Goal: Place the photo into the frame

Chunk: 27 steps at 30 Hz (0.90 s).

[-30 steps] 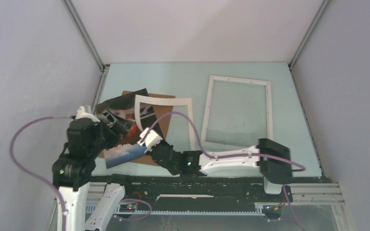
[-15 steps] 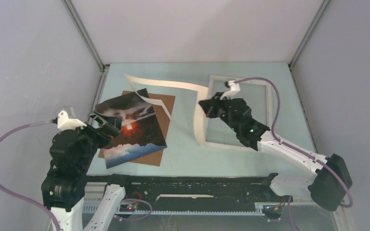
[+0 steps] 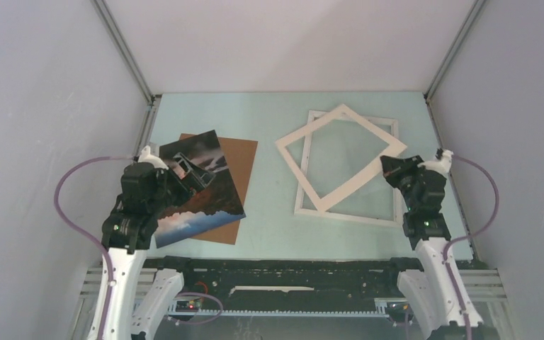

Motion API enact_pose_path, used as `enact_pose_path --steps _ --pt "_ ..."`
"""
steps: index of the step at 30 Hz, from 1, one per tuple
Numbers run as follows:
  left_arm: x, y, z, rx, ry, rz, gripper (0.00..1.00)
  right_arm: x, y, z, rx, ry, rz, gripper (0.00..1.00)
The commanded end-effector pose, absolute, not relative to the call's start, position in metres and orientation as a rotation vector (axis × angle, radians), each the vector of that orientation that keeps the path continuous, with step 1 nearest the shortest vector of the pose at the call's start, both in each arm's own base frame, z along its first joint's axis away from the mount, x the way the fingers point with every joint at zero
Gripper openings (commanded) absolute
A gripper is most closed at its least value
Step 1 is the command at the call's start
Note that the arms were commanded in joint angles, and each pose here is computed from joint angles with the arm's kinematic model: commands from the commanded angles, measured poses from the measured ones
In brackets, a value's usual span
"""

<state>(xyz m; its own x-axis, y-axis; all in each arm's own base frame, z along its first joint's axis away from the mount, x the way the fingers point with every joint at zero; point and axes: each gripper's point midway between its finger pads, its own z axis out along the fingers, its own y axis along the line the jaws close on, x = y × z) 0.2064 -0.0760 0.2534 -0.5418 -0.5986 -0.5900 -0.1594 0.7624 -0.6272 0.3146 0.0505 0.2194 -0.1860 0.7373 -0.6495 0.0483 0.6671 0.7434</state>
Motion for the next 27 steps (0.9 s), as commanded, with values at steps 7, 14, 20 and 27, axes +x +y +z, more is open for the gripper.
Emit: enact_pose_path --steps 7,14,20,27 --pt "0.230 -0.148 0.221 -0.456 2.205 -1.000 1.00 0.273 -0.015 0.172 0.991 1.545 0.526 0.00" --pt "0.231 -0.235 0.194 -0.386 2.242 -1.304 1.00 0.253 -0.018 0.153 1.110 1.504 0.542 0.00" --pt "0.226 -0.312 0.185 -0.451 2.202 -1.490 0.99 0.246 -0.012 0.138 1.231 1.496 0.615 0.00" --pt "0.217 -0.378 0.170 -0.442 2.275 -1.754 0.99 0.237 -0.007 0.135 1.297 1.479 0.660 0.00"
